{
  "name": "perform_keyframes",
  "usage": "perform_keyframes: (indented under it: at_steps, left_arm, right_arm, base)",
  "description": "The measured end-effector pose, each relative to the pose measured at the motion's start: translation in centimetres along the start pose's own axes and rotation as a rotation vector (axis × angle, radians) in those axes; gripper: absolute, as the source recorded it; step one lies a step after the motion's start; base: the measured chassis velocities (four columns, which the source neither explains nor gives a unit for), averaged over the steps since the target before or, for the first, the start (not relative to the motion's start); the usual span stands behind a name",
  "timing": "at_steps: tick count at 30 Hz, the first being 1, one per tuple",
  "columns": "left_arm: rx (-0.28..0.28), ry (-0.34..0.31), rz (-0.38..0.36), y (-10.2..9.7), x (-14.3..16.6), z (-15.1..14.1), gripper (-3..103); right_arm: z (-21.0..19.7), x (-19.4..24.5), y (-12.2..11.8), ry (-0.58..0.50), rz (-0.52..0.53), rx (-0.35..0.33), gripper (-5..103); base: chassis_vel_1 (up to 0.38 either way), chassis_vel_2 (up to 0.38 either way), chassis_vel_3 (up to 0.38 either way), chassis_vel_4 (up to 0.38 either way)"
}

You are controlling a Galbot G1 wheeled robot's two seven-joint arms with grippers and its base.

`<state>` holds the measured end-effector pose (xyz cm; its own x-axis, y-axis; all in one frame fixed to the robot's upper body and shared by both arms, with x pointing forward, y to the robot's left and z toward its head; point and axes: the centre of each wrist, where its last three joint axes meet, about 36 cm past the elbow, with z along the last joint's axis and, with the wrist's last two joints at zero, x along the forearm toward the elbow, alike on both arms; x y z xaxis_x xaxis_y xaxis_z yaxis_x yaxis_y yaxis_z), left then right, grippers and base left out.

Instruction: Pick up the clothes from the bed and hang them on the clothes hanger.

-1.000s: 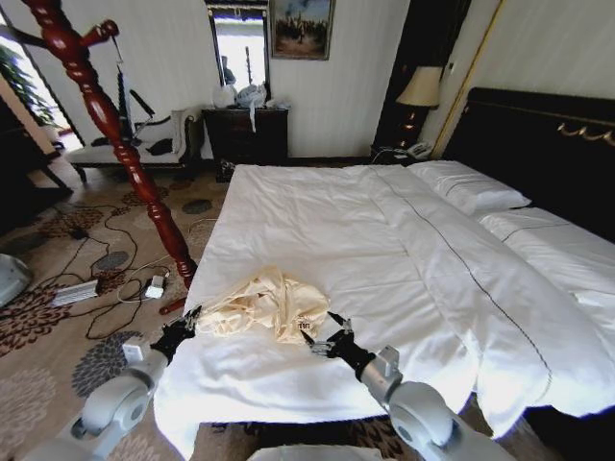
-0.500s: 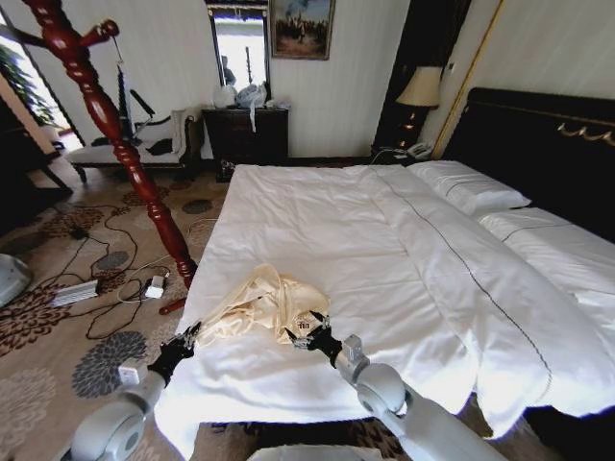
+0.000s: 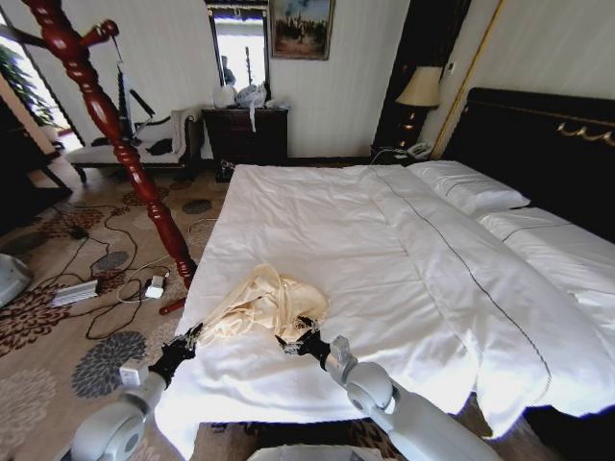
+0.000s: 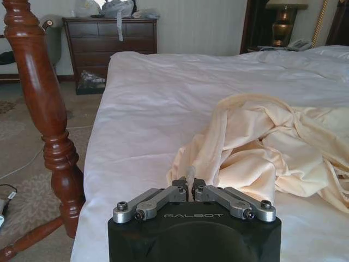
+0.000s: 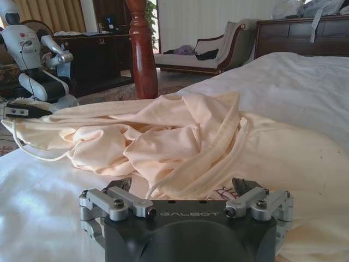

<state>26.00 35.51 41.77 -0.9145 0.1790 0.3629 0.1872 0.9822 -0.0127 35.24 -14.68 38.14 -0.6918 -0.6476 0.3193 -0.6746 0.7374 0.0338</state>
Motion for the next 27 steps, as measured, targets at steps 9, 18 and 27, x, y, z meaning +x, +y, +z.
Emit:
perform_keyframes:
  at_steps: [9,18,27]
  left_arm:
    - [-0.005,0.007,0.014,0.0,0.0,0.1,2]
    - [-0.002,0.006,0.012,0.0,0.1,0.3,2]
    - [-0.001,0.004,0.005,0.1,0.3,0.3,2]
  right_arm:
    - [0.2,-1.2,-1.1,0.013,-0.006,0.05,99]
    - [0.7,-1.4,-2.0,0.018,-0.003,0.1,85]
    - [1.0,-1.3,-1.7,0.02,-0.008,0.104,52]
  base:
    - [0.0,0.0,0.0,0.0]
    - [0.0,0.0,0.0,0.0]
    - [0.0,0.0,0.0,0.0]
